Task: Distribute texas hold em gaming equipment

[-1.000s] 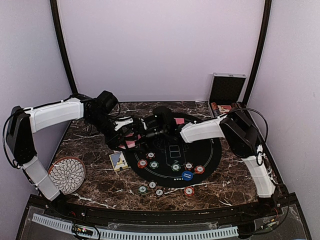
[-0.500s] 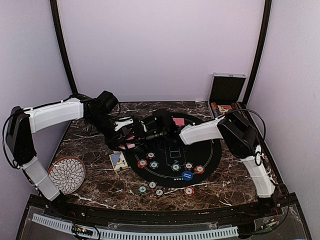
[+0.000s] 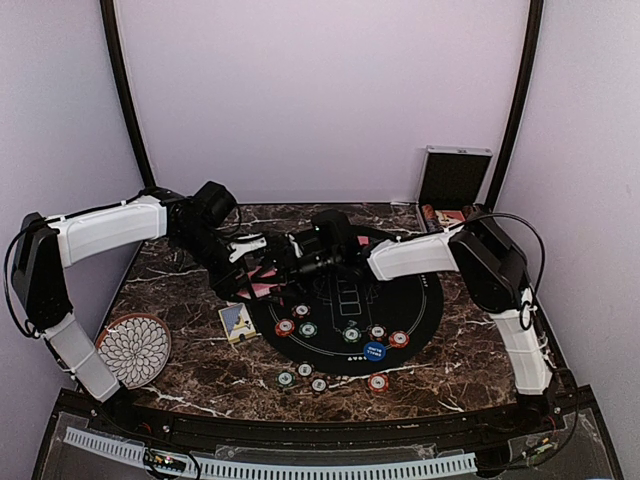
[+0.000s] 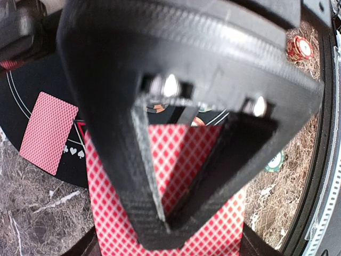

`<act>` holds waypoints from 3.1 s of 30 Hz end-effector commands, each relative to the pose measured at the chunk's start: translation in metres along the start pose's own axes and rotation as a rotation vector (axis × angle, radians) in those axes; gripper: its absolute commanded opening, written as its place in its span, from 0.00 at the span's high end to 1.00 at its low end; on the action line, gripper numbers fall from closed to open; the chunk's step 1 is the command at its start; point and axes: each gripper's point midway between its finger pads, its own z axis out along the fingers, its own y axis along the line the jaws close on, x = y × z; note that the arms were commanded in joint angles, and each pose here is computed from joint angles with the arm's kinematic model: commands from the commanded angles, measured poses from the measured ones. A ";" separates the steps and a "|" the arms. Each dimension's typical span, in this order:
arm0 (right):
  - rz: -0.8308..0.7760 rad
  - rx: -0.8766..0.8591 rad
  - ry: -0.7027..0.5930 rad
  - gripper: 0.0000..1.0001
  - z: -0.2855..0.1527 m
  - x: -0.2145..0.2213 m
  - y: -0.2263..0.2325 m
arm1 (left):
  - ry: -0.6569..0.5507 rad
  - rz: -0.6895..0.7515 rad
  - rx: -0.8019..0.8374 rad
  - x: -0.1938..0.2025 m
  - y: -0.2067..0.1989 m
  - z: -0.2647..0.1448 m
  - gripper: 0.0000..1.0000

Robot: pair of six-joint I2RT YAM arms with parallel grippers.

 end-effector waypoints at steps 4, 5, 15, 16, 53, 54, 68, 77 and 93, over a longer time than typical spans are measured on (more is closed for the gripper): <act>-0.011 0.035 -0.019 0.49 -0.017 -0.003 0.004 | -0.043 0.038 -0.020 -0.007 -0.007 -0.019 1.00; -0.013 0.030 -0.019 0.47 -0.017 -0.004 0.007 | -0.041 0.038 -0.022 -0.006 -0.006 -0.019 1.00; -0.028 -0.010 -0.021 0.47 -0.026 -0.004 0.028 | -0.020 0.044 -0.036 -0.001 -0.003 -0.015 1.00; -0.027 -0.012 -0.019 0.48 -0.026 -0.003 0.028 | -0.019 0.044 -0.036 -0.001 -0.003 -0.015 1.00; 0.014 -0.033 -0.077 1.00 -0.080 0.003 0.031 | 0.003 0.049 -0.054 0.007 -0.001 -0.012 1.00; 0.014 -0.017 -0.085 1.00 -0.088 0.004 0.027 | 0.005 0.050 -0.055 0.007 -0.001 -0.012 1.00; 0.184 0.315 -0.177 1.00 -0.206 0.068 -0.089 | 0.001 0.051 -0.041 0.006 -0.004 -0.013 1.00; 0.202 0.407 -0.226 1.00 -0.236 0.071 -0.109 | 0.000 0.047 -0.037 0.007 -0.005 -0.014 1.00; 0.200 0.556 -0.236 1.00 -0.242 0.057 -0.144 | 0.001 0.045 -0.029 0.008 -0.007 -0.014 1.00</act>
